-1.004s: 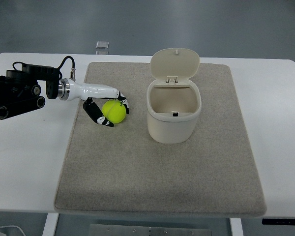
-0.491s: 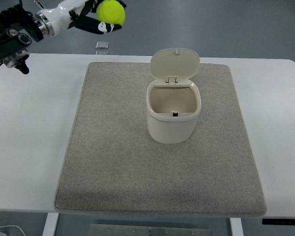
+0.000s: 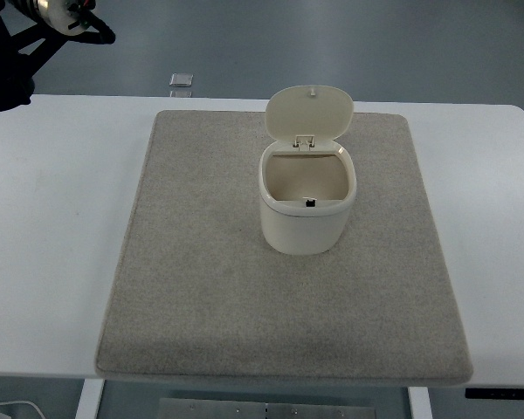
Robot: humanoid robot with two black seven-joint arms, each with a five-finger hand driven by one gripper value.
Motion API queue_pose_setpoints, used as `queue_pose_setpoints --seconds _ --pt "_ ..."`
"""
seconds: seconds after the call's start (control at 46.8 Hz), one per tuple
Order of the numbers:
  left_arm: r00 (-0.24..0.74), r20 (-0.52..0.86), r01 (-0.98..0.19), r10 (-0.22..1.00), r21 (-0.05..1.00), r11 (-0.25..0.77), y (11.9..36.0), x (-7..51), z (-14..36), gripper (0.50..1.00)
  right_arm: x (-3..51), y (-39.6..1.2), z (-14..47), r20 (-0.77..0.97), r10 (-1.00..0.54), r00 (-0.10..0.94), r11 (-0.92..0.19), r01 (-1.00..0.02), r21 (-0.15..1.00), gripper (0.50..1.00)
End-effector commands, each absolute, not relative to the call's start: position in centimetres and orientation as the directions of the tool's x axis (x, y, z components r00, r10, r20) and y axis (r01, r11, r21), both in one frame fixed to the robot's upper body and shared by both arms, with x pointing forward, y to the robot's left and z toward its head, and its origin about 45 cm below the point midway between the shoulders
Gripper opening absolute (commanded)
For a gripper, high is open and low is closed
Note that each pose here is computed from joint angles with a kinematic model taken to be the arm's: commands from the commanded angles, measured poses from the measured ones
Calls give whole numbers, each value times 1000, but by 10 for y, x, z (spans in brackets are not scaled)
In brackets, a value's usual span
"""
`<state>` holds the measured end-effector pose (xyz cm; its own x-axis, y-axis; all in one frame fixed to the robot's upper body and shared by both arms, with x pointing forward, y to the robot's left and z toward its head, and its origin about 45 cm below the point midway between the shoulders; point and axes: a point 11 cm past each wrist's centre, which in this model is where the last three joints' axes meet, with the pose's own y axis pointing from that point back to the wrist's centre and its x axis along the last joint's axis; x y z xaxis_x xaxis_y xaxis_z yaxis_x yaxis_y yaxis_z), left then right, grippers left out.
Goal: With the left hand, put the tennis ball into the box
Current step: 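Lift the ball with the left hand and carry it above the bin, then lower the held ball into the open cream bin with the left hand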
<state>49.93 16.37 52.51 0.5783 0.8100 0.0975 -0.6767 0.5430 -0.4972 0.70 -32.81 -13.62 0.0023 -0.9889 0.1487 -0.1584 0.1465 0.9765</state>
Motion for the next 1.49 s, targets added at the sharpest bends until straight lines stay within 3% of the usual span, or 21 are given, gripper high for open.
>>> queue_pose_setpoints --seconds 0.0,0.256,0.406,0.769,1.004,1.474 --pt "624 119 -626 772 -514 586 143 490 538 544 7 -328 -136 147 -989 4 145 -158 977 938" --pt "699 306 -502 646 -433 748 100 462 526 544 7 -328 -136 150 -989 4 148 -158 976 938" --pt "743 338 -455 578 -379 806 83 447 505 544 7 -328 -136 147 -989 4 145 -160 976 938" --pt "764 378 -482 522 -202 853 82 449 443 553 7 -328 -136 150 -989 4 148 -160 976 938" --pt "812 347 -461 469 -113 880 66 440 396 576 7 -328 -136 149 -989 4 146 -160 976 938" --pt "853 392 -372 345 -8 928 50 417 365 585 7 -328 -136 149 -989 2 146 -159 976 938"
